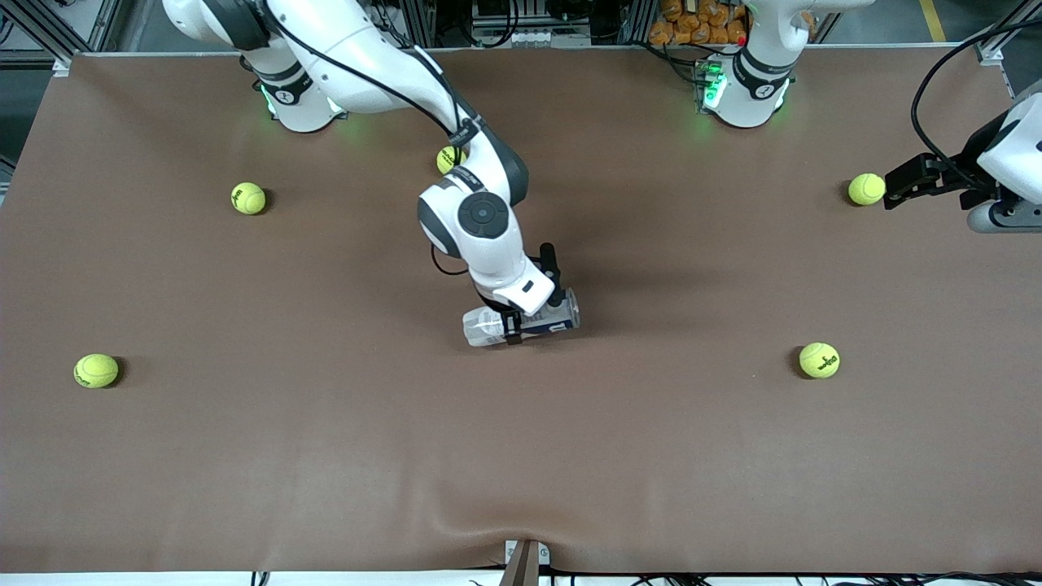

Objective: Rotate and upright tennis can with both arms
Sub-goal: 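Carry the can with the right gripper to the table's middle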

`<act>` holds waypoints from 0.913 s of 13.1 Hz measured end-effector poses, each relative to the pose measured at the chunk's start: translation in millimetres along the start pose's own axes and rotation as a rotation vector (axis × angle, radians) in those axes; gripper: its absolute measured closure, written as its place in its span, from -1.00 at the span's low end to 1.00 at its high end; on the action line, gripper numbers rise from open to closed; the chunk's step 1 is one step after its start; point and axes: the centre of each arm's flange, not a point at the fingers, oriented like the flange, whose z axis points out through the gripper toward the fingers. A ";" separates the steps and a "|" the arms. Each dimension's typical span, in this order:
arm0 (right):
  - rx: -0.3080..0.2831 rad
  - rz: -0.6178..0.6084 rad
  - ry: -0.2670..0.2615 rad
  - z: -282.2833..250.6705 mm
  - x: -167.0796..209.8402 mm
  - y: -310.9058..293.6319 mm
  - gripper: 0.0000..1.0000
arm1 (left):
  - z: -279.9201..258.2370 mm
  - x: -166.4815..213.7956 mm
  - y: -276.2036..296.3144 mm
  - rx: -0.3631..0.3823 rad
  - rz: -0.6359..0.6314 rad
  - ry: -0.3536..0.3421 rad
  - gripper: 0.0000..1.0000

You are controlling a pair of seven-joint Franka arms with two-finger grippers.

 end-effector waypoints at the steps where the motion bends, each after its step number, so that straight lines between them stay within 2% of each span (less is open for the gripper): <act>1: 0.003 0.001 -0.005 5.1 0.8 -1.6 -0.44 | -0.4 0.0 -0.1 0.000 0.000 0.001 -1.00; 2: 0.006 0.017 -0.009 8.4 0.2 -2.2 -0.52 | -0.8 0.0 0.0 0.000 0.000 0.002 -1.00; 4: 0.004 0.111 -0.023 13.0 -0.6 -3.3 -0.57 | -0.9 0.1 0.0 0.000 0.000 0.002 -1.00; 6: -0.021 0.189 -0.066 20.0 -1.2 -5.8 -0.60 | -0.7 0.3 0.0 0.000 0.000 0.002 -1.00; 8: -0.036 0.195 -0.107 29.7 -0.3 -10.7 -0.63 | -0.3 0.5 0.0 0.000 0.000 0.001 -1.00; 10: -0.045 0.175 -0.130 35.9 1.2 -14.5 -0.95 | 1.0 1.4 0.1 0.000 0.000 -0.002 -1.00; 12: -0.053 0.155 -0.135 35.2 7.6 -18.4 -1.00 | 2.3 2.3 0.2 0.000 0.000 -0.004 -1.00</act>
